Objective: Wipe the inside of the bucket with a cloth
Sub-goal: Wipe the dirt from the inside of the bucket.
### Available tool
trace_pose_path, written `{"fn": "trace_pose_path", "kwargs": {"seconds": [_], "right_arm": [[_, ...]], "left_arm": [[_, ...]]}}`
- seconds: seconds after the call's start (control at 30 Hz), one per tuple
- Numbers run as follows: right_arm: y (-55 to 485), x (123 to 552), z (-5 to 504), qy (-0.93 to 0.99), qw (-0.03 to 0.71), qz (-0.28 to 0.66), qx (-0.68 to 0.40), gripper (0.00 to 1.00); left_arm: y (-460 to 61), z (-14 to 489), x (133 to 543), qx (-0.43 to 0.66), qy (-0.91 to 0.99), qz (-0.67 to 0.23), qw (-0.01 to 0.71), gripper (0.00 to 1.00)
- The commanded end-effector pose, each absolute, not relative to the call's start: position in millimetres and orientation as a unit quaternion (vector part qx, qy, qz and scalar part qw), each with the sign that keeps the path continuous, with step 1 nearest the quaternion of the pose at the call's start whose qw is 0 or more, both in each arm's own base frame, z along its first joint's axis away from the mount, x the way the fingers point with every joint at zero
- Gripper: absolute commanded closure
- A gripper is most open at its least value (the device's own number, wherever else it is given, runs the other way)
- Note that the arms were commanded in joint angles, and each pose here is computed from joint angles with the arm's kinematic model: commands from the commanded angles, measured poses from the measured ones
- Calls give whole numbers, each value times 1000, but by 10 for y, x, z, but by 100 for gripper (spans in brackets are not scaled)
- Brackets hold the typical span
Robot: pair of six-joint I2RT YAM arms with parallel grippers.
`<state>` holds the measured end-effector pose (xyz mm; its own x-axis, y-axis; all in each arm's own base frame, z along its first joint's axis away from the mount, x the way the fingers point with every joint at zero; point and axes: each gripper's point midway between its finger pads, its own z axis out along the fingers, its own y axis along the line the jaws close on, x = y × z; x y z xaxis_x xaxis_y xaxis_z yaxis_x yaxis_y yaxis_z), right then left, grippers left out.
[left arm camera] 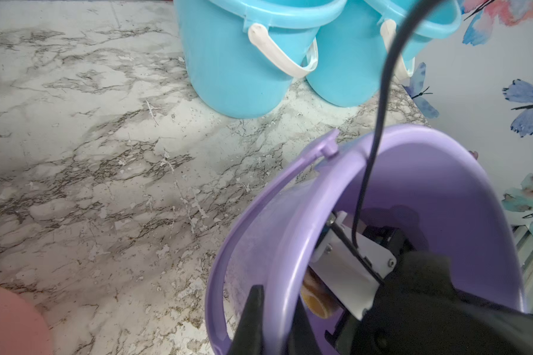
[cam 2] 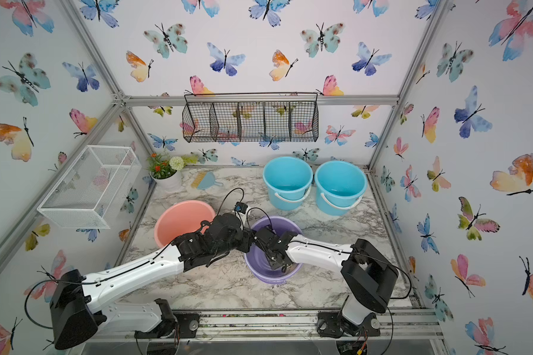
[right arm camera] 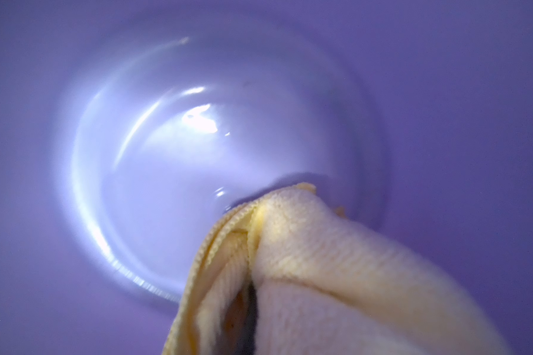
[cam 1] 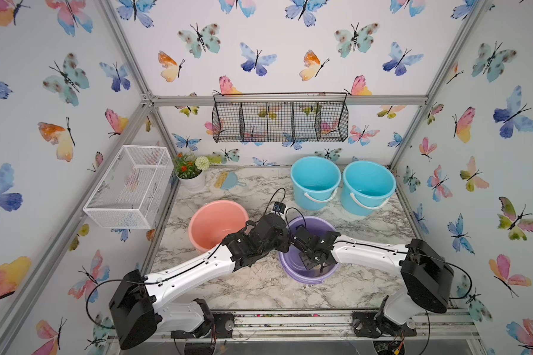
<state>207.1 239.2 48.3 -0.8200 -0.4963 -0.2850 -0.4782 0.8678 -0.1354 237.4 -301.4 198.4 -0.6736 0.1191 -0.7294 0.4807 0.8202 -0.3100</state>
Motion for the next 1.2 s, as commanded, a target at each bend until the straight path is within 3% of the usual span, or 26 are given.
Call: {"fn": "trace_pose_path", "kwargs": {"seconds": [0.0, 0.2, 0.47, 0.7, 0.97, 1.17], "right_arm": [[2318, 1474, 293, 960, 3, 23, -280, 98], [2877, 1283, 376, 930, -32, 251, -268, 98], [3498, 1538, 568, 870, 30, 418, -261, 98], [3411, 2165, 258, 915, 152, 307, -213, 98], [3190, 2683, 357, 930, 261, 207, -157, 98], [2796, 2861, 325, 949, 276, 69, -139, 98]], "left_arm": [[-3156, 2185, 2318, 185, 866, -281, 370, 100], [-3164, 2174, 2318, 184, 866, -283, 369, 100], [-3163, 2169, 2310, 184, 867, -283, 366, 100], [-3151, 2166, 2305, 178, 868, -286, 365, 100], [-3144, 2098, 2298, 177, 874, -279, 357, 100], [-3140, 2087, 2297, 175, 875, -278, 355, 100]]}}
